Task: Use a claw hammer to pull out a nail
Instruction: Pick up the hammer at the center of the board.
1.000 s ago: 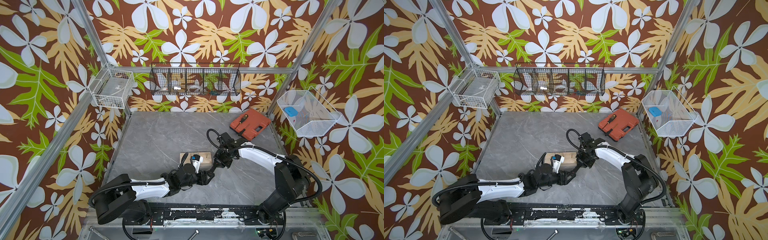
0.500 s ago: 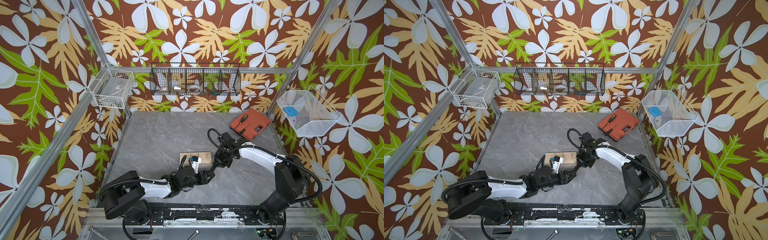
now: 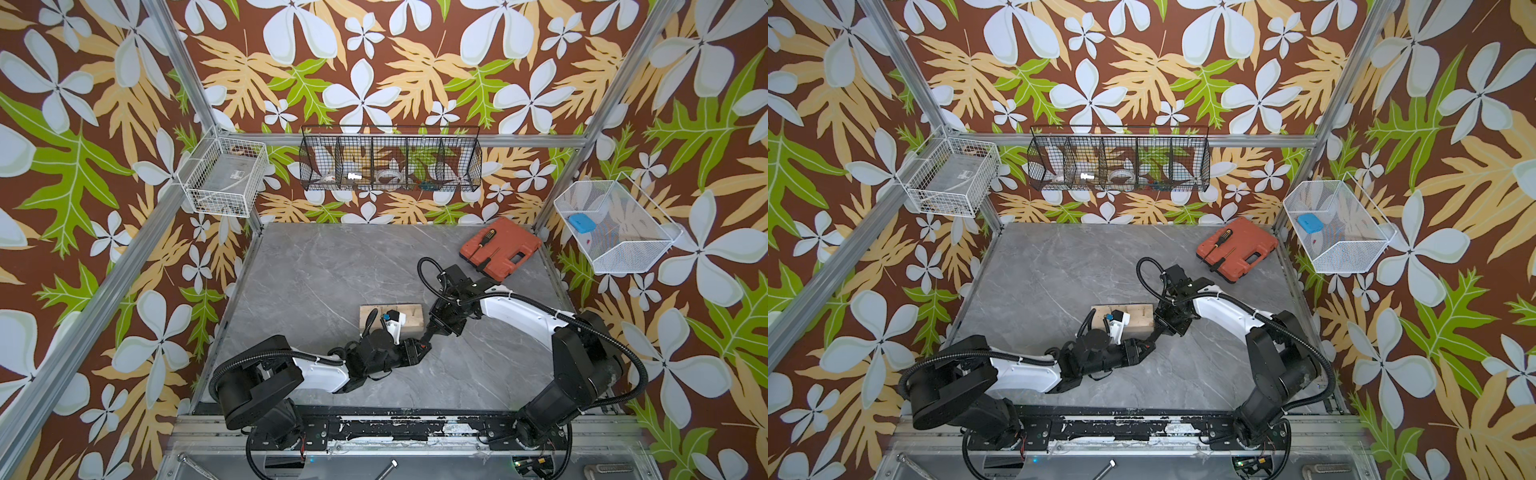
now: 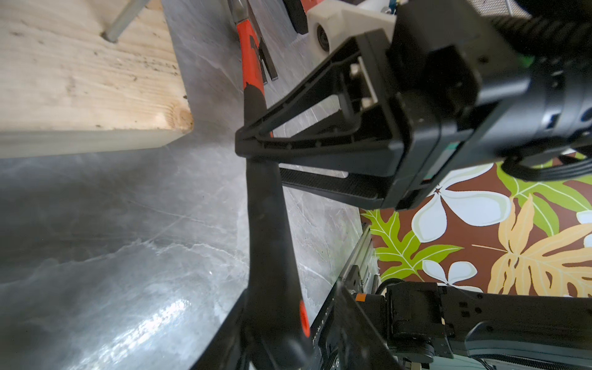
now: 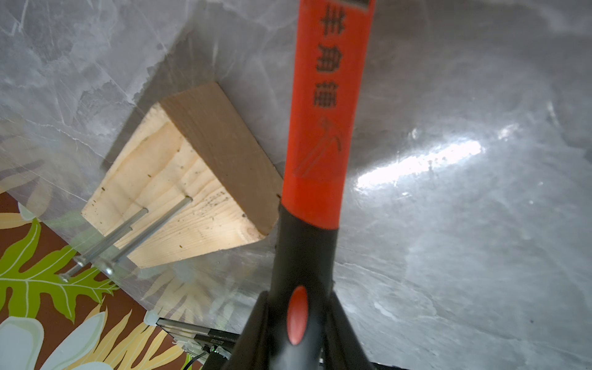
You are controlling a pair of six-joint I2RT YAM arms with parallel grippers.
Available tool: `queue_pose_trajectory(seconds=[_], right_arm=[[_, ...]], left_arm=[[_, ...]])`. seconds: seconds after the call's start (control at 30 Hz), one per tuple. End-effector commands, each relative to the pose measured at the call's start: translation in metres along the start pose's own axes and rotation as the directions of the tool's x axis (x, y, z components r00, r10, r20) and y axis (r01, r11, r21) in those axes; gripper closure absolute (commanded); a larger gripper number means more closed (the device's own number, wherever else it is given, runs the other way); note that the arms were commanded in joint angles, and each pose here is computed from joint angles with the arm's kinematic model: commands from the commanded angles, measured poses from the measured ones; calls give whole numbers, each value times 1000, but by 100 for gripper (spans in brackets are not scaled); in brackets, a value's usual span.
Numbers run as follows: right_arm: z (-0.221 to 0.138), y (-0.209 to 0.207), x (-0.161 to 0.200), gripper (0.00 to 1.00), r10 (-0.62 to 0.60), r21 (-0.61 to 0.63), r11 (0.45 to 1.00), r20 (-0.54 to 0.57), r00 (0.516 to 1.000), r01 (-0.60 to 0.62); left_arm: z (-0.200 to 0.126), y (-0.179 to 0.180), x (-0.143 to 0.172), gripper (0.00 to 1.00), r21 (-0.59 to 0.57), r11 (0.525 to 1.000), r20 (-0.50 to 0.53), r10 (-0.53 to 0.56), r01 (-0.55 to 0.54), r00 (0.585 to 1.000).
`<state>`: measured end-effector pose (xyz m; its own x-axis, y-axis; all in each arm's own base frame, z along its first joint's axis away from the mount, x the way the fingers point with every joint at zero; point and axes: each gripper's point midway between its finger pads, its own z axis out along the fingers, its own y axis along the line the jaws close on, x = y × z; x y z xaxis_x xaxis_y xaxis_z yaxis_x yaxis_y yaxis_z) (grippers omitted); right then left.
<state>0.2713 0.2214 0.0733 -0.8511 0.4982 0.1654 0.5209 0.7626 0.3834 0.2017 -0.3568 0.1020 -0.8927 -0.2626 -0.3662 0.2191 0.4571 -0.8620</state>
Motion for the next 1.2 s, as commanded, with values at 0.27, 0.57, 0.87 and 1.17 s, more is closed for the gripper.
queue_pose_trajectory(seconds=[0.27, 0.57, 0.87, 1.17], right_arm=[[-2, -2, -1, 84, -9, -9, 1000, 26, 1000, 10], [-19, -8, -8, 63, -75, -39, 996, 132, 988, 81], [-89, -5, -33, 17, -260, -12, 957, 401, 879, 288], [-170, -2, -67, 17, -429, 38, 863, 581, 691, 504]], left_arm=[[5, -29, -15, 72, 108, 994, 47, 12, -17, 999], [11, -36, -14, 83, 104, 993, 28, 60, -62, 998], [15, -49, -16, 88, 58, 984, 20, 169, -170, 985], [9, -64, -29, 91, -11, 942, 33, 334, -334, 942]])
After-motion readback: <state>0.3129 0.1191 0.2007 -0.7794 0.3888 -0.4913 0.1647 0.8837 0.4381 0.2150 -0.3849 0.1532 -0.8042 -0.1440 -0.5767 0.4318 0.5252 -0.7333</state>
